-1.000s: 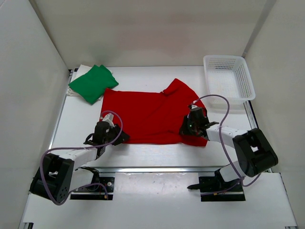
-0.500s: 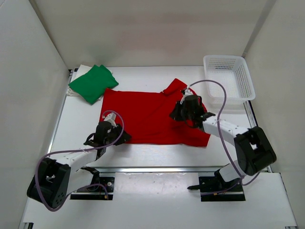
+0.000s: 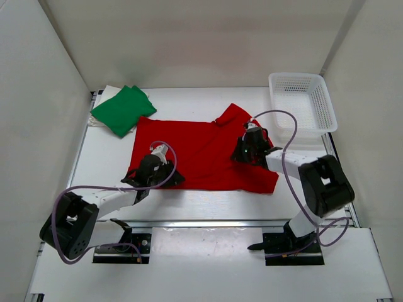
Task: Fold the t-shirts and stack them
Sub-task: Fold the flattened tshirt in 1/3 of the way, then grap the side of the flattened tshirt furthest away from the robot with both arms
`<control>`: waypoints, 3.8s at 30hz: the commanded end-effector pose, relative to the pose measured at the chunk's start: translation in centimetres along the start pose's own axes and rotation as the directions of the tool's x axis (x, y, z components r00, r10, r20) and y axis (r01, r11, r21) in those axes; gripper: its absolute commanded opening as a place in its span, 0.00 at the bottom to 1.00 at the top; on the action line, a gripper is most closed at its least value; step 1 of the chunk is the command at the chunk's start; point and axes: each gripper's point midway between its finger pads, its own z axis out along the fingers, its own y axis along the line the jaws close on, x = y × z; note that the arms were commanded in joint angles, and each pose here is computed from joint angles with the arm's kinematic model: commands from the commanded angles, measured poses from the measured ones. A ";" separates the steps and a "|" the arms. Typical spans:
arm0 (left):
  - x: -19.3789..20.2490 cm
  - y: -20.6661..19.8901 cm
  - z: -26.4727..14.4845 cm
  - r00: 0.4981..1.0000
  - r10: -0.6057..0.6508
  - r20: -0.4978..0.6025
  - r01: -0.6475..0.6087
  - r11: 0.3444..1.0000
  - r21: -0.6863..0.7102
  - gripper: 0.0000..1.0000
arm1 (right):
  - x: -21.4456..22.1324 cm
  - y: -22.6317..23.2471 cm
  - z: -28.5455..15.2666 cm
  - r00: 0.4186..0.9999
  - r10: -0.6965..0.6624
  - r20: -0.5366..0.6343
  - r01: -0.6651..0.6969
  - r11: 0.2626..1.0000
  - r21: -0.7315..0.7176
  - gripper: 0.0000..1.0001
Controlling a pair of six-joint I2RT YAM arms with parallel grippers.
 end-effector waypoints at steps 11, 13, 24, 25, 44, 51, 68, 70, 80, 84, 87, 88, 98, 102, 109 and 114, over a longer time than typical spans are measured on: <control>-2.3 -0.8 -1.4 0.995 0.015 0.100 -0.018 0.999 0.033 0.38 | -6.0 4.7 -1.2 0.983 -0.069 0.172 0.090 0.989 -0.114 0.00; -2.0 -1.6 -1.0 0.995 0.035 0.089 -0.039 0.998 0.041 0.39 | -5.7 3.4 -2.8 0.978 -0.047 0.202 0.066 0.994 -0.091 0.00; 1.2 -2.4 2.8 0.997 0.012 -0.081 -0.005 0.996 0.092 0.38 | 5.6 -7.8 -7.0 0.976 0.192 0.105 -0.207 0.966 0.154 0.00; 1.4 -1.6 2.7 0.997 0.005 -0.082 0.001 0.997 0.074 0.38 | 6.4 -7.9 -7.3 0.973 0.209 0.093 -0.221 0.966 0.135 0.00; 3.2 -0.7 -3.0 0.998 -0.062 -0.016 0.063 0.996 0.063 0.42 | 4.2 -5.6 -11.1 0.960 0.208 0.188 -0.223 0.973 0.064 0.00; -6.2 0.1 -3.2 0.988 -0.057 0.145 0.055 0.998 0.014 0.42 | 1.2 1.1 -5.3 0.994 0.022 0.105 -0.016 0.998 -0.060 0.00; -22.0 11.4 -3.6 0.867 -0.148 0.475 0.293 0.924 -0.247 0.36 | -1.7 3.9 -1.2 0.996 -0.028 0.088 0.038 0.992 -0.122 0.14; -23.0 15.1 -3.3 0.870 -0.163 0.466 0.339 0.883 -0.324 0.35 | -2.0 3.4 -2.3 0.993 -0.028 0.117 0.041 0.993 -0.114 0.22; -27.5 21.2 2.4 0.966 -0.108 0.233 0.222 0.806 -0.548 0.40 | -0.6 4.7 -5.0 0.988 -0.051 0.146 0.081 0.975 -0.205 0.38; -28.0 21.9 3.3 0.978 -0.084 0.192 0.183 0.788 -0.589 0.46 | -0.4 5.5 -5.3 0.987 -0.061 0.151 0.097 0.965 -0.242 0.36; -27.5 22.0 4.1 0.982 -0.086 0.166 0.169 0.782 -0.600 0.45 | -0.1 5.9 -5.1 0.989 -0.068 0.135 0.100 0.962 -0.253 0.36; -27.2 22.0 4.4 0.984 -0.083 0.161 0.164 0.786 -0.596 0.45 | 0.2 5.9 -5.1 0.989 -0.077 0.128 0.108 0.961 -0.254 0.35; -25.8 22.4 4.1 0.987 -0.082 0.137 0.149 0.778 -0.610 0.29 | -1.5 5.7 -5.4 0.986 -0.036 0.165 0.081 0.960 -0.269 0.35; -26.3 22.0 4.0 0.982 -0.089 0.167 0.173 0.783 -0.597 0.16 | -4.1 5.1 -5.4 0.976 -0.003 0.219 0.061 0.963 -0.261 0.35; -27.0 20.7 3.8 0.976 -0.083 0.199 0.183 0.808 -0.560 0.03 | -11.0 2.5 -1.9 0.960 -0.015 0.279 0.057 0.988 -0.143 0.34; -26.9 19.7 3.4 0.975 -0.063 0.214 0.175 0.812 -0.557 0.00 | -15.7 -2.1 3.2 0.971 -0.040 0.237 0.038 0.999 0.015 0.30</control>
